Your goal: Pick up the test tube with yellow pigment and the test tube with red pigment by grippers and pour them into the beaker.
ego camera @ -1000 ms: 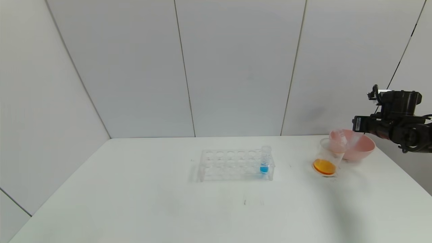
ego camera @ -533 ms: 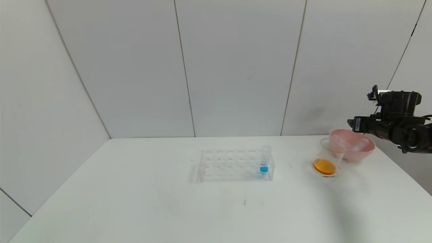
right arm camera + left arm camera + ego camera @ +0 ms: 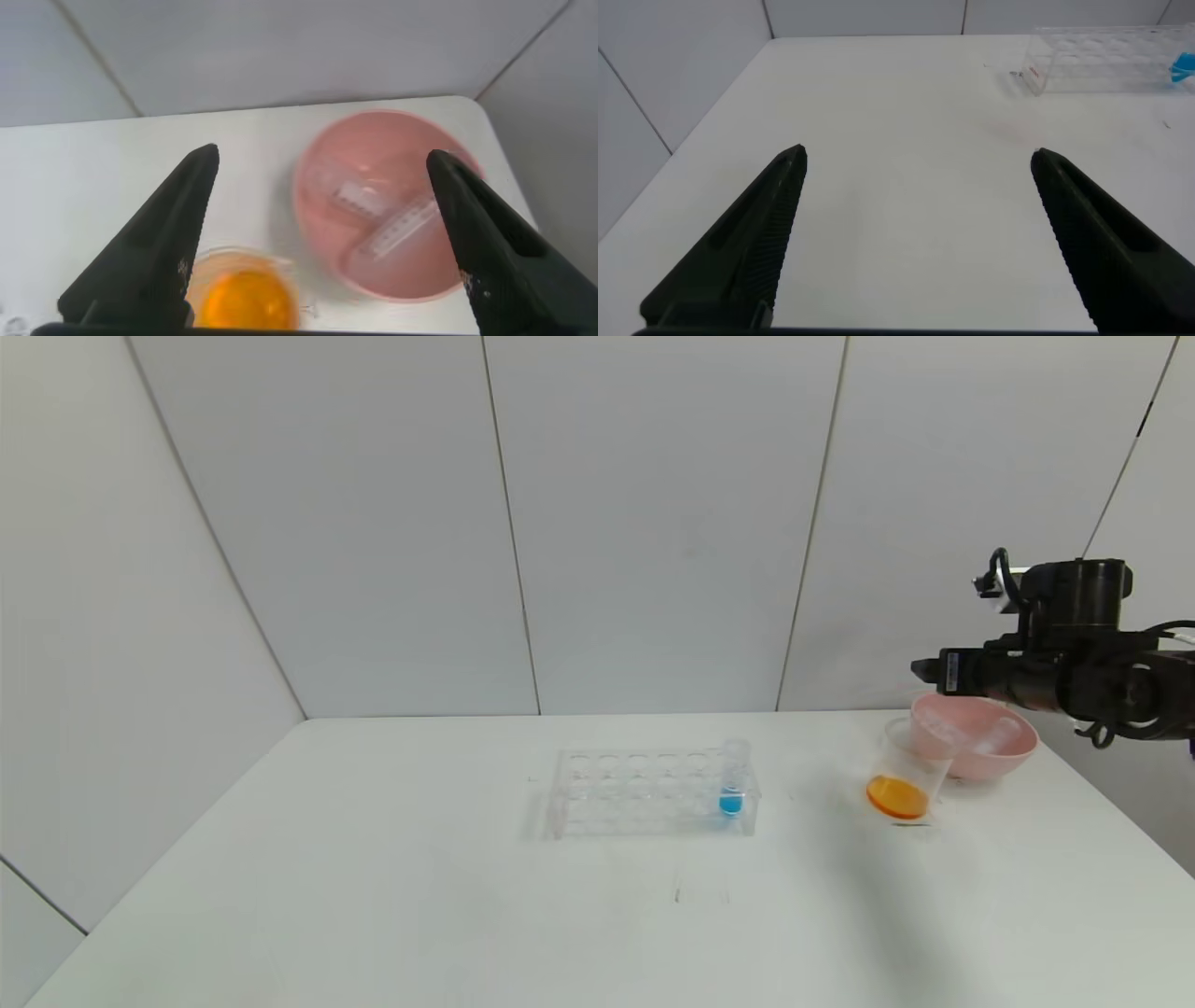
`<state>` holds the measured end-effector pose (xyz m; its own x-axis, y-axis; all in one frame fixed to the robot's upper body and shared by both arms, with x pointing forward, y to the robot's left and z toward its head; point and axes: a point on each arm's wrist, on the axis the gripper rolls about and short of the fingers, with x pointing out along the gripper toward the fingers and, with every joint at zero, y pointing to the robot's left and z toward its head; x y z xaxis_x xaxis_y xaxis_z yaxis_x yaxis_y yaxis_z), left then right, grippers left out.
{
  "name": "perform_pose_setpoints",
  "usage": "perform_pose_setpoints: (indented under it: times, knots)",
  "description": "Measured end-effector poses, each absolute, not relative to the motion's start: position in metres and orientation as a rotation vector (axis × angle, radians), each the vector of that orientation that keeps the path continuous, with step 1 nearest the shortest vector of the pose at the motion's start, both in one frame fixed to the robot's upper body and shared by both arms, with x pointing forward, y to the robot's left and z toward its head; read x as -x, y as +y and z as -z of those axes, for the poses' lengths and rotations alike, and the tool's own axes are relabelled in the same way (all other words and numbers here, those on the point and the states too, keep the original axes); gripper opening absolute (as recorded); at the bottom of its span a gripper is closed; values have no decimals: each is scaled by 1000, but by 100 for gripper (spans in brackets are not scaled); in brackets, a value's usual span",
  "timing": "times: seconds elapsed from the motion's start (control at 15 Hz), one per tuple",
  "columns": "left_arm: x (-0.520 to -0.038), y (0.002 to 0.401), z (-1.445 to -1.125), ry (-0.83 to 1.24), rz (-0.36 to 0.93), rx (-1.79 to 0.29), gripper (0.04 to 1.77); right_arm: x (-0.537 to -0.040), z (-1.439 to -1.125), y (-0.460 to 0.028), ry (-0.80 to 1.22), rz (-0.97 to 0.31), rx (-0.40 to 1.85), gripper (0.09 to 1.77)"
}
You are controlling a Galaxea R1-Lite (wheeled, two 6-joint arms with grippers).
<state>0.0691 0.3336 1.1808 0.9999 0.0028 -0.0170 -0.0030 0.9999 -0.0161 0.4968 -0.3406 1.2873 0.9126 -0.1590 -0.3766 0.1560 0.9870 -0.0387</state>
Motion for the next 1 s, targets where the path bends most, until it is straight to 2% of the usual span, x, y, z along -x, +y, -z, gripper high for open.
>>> perform_pose_setpoints:
  times: [0.2, 0.47, 0.87, 1.0]
  knots:
    - [-69, 334, -1181, 17, -3, 17, 172, -477, -1307, -309, 354, 83, 4, 163]
    - [-69, 334, -1181, 17, -3, 17, 172, -435, -1335, -296, 297, 11, -1, 166]
    - [-69, 334, -1181, 17, -3, 17, 172, -332, -1377, -298, 159, -85, -13, 169]
    - [-69, 334, -1181, 17, -3, 17, 172, -295, -1387, -295, 98, -65, 1, 169]
